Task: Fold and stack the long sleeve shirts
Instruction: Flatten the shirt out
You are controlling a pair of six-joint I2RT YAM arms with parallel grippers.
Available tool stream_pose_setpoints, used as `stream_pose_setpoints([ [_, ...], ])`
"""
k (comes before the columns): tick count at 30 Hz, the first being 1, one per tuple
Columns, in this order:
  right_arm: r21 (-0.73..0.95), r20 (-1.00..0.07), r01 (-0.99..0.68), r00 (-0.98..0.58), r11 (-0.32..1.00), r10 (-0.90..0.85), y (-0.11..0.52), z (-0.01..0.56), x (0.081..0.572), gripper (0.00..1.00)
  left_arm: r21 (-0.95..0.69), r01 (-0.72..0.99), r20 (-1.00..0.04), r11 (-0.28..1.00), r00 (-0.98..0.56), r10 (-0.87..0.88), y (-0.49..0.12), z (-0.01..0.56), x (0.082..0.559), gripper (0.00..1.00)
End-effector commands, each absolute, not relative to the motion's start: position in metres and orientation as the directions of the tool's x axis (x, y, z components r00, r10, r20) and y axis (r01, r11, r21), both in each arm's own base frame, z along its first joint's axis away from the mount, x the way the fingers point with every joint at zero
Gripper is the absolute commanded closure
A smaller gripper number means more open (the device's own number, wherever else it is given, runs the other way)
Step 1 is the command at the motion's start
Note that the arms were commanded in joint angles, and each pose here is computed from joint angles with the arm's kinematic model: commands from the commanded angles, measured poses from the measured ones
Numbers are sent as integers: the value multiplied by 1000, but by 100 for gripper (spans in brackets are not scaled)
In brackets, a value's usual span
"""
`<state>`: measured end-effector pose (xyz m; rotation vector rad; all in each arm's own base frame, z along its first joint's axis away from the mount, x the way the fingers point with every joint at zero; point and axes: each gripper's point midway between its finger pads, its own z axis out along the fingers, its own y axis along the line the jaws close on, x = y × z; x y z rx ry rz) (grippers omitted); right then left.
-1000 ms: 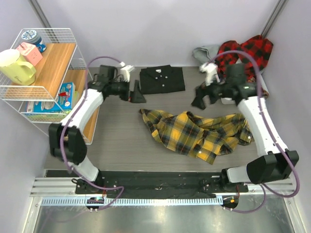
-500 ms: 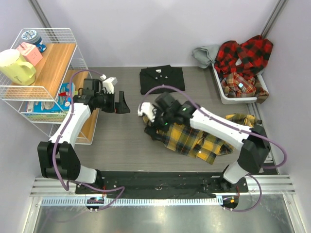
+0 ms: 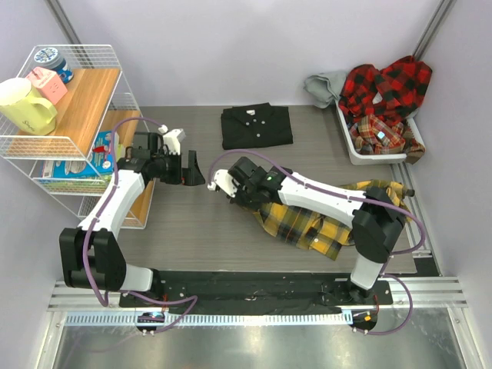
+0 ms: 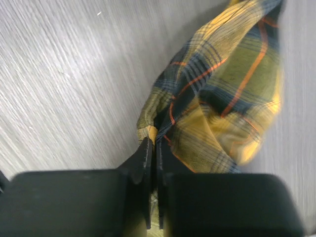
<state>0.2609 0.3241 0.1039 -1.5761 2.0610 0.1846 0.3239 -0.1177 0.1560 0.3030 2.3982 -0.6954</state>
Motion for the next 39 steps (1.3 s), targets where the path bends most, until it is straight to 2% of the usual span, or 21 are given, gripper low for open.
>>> stream_pose_setpoints([
  [1,-317,-591,-887,-92,336,-801,312,192,285,99,-401,437,-697,805,-716,41,-127,170,337,3],
  [6,-401,-702,-828,3,392,-712,270,298,299,99,-399,489,-697,775,-711,90,-146,149,345,2],
  [8,-471,-724,-749,27,466,-689,241,344,309,99,-418,521,-712,744,-697,88,-162,143,351,1],
  [14,-595,-755,-523,103,610,-648,179,439,322,99,-509,643,-759,573,-649,54,-237,155,342,0],
  [15,-608,-755,-485,108,629,-647,172,449,323,99,-492,689,-802,532,-596,30,-248,166,348,0],
  [17,-626,-762,-419,151,658,-629,160,477,320,99,-540,701,-792,466,-610,-1,-267,171,341,0],
  [21,-634,-771,-325,198,702,-605,142,517,312,99,-539,749,-827,384,-558,-72,-291,190,357,0],
  [23,-637,-771,-282,231,717,-594,136,535,307,99,-557,747,-819,363,-566,-92,-302,189,369,0],
  [26,-645,-763,-218,244,732,-599,124,553,304,99,-617,748,-786,247,-600,-148,-331,207,376,0],
  [29,-652,-756,-192,246,734,-607,119,560,304,99,-670,737,-740,87,-654,-158,-366,222,357,0],
  [30,-653,-755,-192,247,733,-608,120,560,304,99,-714,699,-696,42,-700,-160,-373,228,350,0],
  [32,-654,-754,-192,246,732,-610,120,560,304,99,-697,715,-699,-53,-694,-174,-389,240,336,0],
  [33,-655,-753,-191,244,731,-611,120,559,305,99,-740,666,-647,-94,-742,-176,-393,246,330,0],
  [35,-655,-753,-196,246,730,-610,123,558,308,99,-737,658,-630,-158,-752,-195,-401,254,322,0],
  [38,-659,-749,-194,258,727,-610,128,560,314,99,-757,621,-589,-203,-783,-200,-403,264,314,15],
  [39,-659,-748,-193,263,727,-609,130,560,316,99,-752,623,-591,-213,-781,-201,-401,268,312,31],
])
